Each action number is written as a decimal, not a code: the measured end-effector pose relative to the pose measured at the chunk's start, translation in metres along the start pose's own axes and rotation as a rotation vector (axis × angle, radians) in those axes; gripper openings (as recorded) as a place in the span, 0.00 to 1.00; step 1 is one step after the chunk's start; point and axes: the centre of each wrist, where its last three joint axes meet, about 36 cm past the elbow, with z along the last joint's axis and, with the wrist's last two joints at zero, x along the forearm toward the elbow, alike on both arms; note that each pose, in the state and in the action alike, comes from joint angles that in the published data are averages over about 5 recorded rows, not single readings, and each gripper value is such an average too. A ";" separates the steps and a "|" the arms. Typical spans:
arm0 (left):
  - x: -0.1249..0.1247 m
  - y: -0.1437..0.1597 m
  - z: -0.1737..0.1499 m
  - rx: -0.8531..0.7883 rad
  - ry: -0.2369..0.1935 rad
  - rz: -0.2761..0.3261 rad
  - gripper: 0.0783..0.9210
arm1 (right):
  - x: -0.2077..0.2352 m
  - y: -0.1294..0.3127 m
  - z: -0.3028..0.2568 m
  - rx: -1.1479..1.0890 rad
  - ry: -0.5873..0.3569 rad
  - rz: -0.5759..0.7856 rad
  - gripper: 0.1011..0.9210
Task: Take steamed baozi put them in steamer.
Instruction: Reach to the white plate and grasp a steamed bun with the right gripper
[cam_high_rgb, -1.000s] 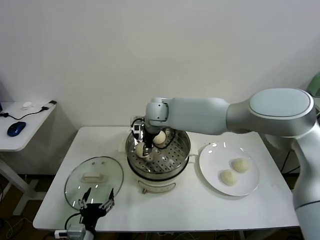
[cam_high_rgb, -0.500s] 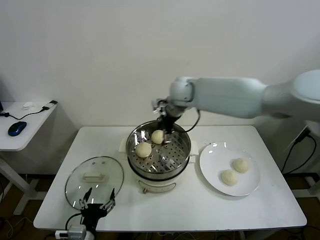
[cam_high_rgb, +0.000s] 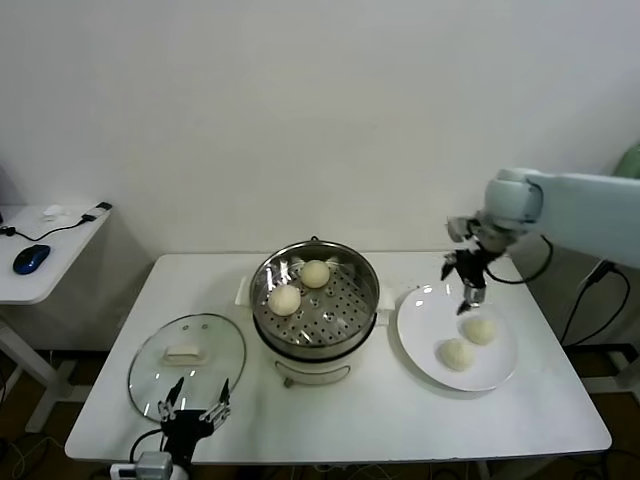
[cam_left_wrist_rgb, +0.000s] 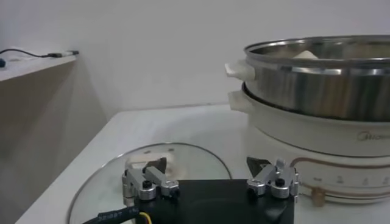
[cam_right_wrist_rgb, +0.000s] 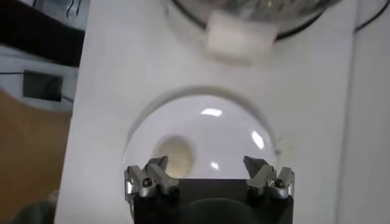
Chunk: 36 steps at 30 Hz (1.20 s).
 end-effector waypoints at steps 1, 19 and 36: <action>0.000 0.000 0.001 0.000 0.002 -0.001 0.88 | -0.009 0.003 0.004 -0.007 0.004 -0.005 0.88; 0.000 0.000 0.009 -0.001 0.015 -0.004 0.88 | -0.116 0.032 0.023 -0.095 0.040 0.002 0.88; -0.001 -0.001 0.006 0.001 0.011 -0.001 0.88 | -0.117 0.033 0.021 -0.107 0.002 0.037 0.74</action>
